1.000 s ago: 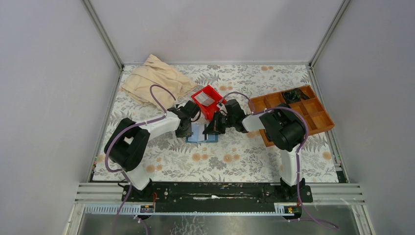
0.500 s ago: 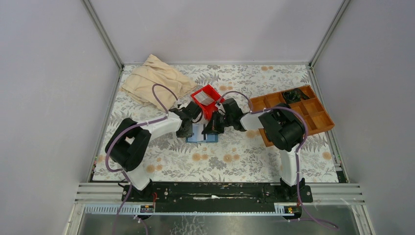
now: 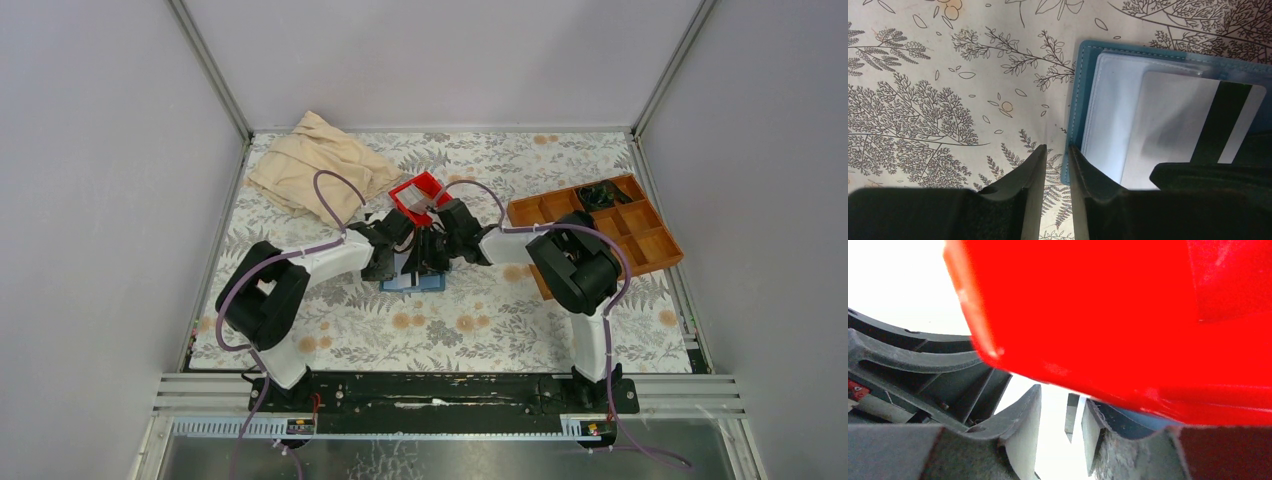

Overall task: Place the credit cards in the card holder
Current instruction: Insert the credit card into the card holder.

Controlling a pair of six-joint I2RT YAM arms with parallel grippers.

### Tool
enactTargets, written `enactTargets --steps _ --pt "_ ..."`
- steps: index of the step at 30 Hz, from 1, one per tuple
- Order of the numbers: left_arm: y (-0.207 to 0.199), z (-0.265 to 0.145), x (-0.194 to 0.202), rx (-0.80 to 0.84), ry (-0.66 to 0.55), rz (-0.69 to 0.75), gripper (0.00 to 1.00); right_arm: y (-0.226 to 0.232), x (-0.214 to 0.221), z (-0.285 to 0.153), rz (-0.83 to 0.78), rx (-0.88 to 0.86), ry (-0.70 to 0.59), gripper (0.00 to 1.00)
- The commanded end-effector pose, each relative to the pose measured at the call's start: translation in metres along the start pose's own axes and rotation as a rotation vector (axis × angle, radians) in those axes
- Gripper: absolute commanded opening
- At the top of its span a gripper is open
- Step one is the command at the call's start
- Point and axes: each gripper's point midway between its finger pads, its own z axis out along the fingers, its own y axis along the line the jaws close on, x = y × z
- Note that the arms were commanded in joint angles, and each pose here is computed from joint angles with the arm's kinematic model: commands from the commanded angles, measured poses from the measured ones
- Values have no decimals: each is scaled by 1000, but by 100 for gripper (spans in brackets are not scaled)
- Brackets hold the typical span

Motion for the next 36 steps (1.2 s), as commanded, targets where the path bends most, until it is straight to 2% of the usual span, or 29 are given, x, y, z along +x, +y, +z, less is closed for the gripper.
enactTargets --steps 1,11,25,26,34,36 --pt "31 17 91 -94 312 84 30 -61 51 -1 -15 281 126 43" --pt "7 13 83 21 278 7 30 -61 38 -32 -128 422 105 49" --pt "-10 13 78 93 266 -38 29 -45 21 -59 -201 441 21 51" --pt "-11 14 78 95 267 -39 29 -44 20 -59 -206 443 12 49" --pt "-10 16 80 95 273 -33 28 -44 1 -57 -252 473 -40 11" --pt "-10 17 81 94 275 -29 28 -44 -2 -54 -258 476 -40 7"
